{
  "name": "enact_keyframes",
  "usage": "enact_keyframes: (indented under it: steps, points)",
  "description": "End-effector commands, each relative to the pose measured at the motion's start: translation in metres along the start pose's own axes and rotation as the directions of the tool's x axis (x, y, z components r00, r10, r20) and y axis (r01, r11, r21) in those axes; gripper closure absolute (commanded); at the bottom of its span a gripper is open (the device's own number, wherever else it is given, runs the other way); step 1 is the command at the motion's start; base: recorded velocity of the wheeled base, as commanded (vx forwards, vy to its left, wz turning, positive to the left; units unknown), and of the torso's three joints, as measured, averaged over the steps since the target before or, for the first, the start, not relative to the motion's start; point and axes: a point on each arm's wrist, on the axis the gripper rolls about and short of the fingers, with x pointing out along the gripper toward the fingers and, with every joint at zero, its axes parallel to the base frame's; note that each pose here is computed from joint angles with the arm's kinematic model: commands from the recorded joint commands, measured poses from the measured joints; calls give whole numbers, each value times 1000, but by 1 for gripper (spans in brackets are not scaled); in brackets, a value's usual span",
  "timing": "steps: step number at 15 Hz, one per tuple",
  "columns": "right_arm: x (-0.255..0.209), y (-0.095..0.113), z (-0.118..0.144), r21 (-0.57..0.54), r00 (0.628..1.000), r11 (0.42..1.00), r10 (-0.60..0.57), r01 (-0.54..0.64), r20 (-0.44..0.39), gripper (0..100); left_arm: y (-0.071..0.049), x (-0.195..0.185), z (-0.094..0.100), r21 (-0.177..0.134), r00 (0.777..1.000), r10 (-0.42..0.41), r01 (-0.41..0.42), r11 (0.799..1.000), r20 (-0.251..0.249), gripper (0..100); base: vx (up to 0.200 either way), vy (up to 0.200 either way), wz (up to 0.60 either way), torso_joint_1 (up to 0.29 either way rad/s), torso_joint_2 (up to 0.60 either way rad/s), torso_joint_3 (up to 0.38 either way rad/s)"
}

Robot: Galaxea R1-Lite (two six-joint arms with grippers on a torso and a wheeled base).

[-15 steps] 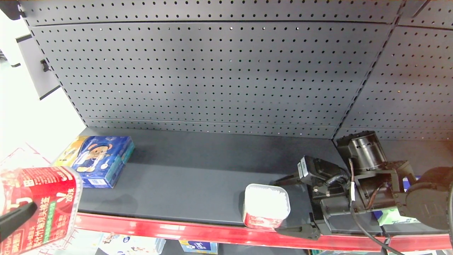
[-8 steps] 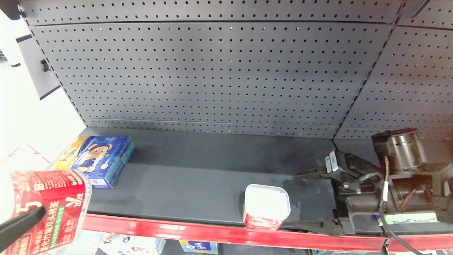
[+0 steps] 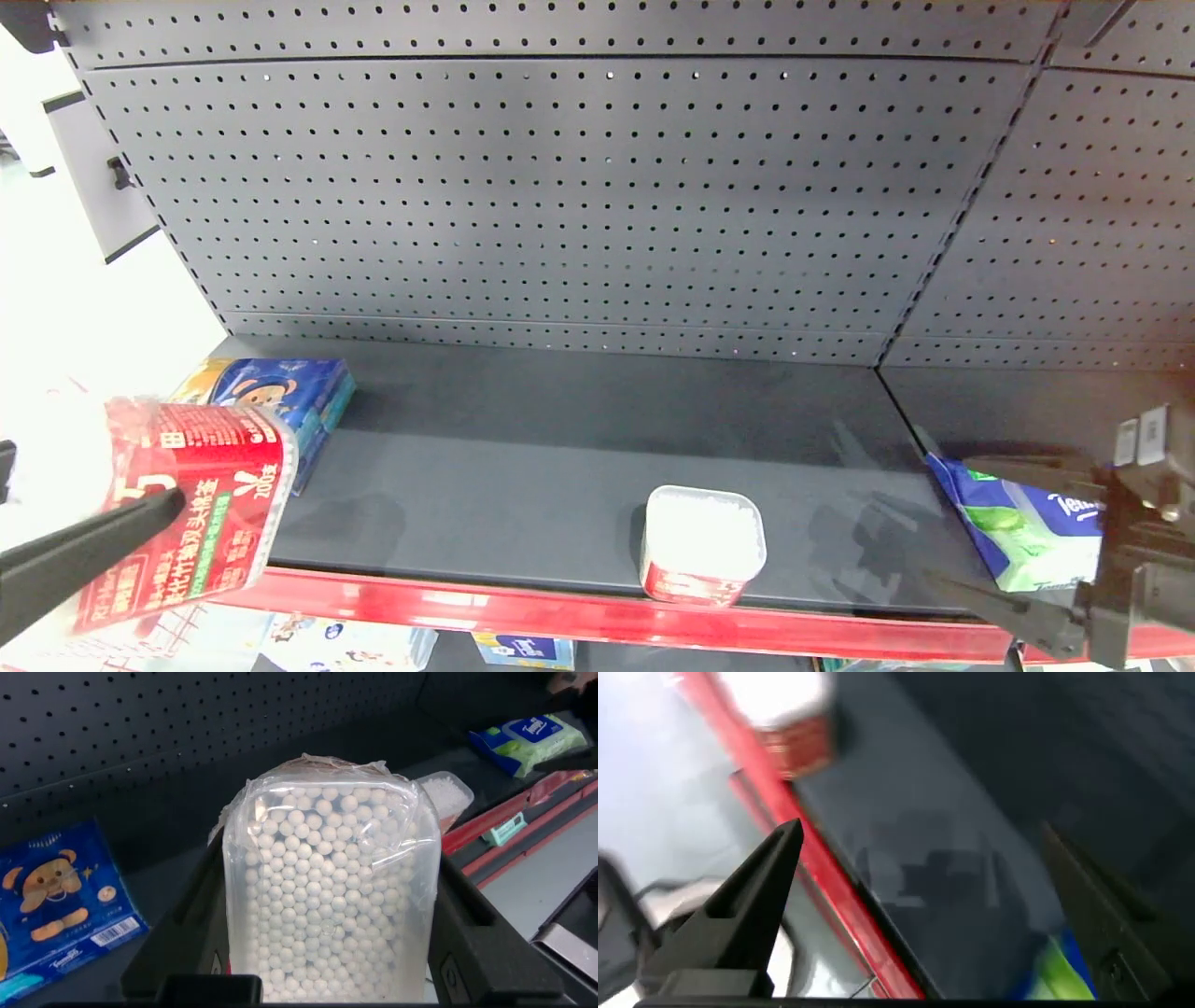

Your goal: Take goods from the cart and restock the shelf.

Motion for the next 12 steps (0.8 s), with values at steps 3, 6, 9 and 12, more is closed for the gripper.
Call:
enact_keyframes:
  steps: [3,6,9,12]
  points:
    - [-77,41,-22,212,838,830,-541,517,74,0,4,28,8,-14,995,-81,81,997,-52,100,0,0,0,0,0,0]
    - [-99,65,-30,271,740,727,-669,630,75,0,3,43,11,-20,987,-137,136,991,-84,100,0,0,0,0,0,0]
    - [-114,95,-52,299,695,665,-719,685,7,0,2,49,10,-26,983,-154,152,988,-101,100,0,0,0,0,0,0]
    - [-127,111,-59,322,655,607,-753,727,-60,0,1,53,14,-25,978,-184,182,983,-102,100,0,0,0,0,0,0]
